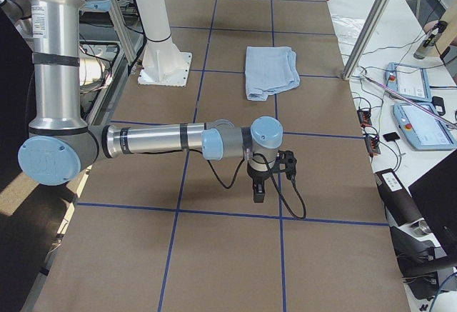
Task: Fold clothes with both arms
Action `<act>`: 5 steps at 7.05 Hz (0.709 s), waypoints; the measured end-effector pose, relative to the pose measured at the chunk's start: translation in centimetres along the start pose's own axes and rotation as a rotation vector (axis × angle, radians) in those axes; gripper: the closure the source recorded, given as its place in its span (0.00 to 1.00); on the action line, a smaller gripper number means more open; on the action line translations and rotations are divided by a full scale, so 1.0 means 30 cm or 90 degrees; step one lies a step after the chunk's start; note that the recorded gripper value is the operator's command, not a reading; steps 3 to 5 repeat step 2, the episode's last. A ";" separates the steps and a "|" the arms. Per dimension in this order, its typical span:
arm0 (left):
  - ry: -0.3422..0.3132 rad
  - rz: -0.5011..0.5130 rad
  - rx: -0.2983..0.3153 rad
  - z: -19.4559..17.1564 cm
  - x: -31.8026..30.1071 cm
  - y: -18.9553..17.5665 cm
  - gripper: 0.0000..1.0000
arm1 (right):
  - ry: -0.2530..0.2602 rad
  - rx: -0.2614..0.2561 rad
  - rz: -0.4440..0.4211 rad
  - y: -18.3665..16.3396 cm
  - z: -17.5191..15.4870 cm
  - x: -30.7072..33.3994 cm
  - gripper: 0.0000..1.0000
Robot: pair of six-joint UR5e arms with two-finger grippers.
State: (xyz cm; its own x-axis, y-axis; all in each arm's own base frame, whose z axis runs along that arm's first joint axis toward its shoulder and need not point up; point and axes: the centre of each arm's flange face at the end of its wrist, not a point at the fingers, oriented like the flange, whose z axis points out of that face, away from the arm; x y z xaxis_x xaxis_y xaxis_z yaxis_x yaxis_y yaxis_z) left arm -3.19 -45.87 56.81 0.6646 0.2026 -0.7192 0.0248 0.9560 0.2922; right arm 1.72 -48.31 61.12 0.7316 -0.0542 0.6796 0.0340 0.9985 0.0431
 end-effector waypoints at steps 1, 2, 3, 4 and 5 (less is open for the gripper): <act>-0.001 0.003 0.003 -0.006 0.006 -0.008 0.00 | 0.000 0.000 0.000 0.001 -0.001 0.001 0.00; -0.004 0.009 0.007 -0.012 0.013 -0.018 0.00 | 0.001 0.001 0.000 0.000 0.000 0.002 0.00; -0.004 0.009 0.007 -0.012 0.013 -0.018 0.00 | 0.001 0.001 0.000 0.000 0.000 0.002 0.00; -0.004 0.009 0.007 -0.012 0.013 -0.018 0.00 | 0.001 0.001 0.000 0.000 0.000 0.002 0.00; -0.004 0.009 0.007 -0.012 0.013 -0.018 0.00 | 0.001 0.001 0.000 0.000 0.000 0.002 0.00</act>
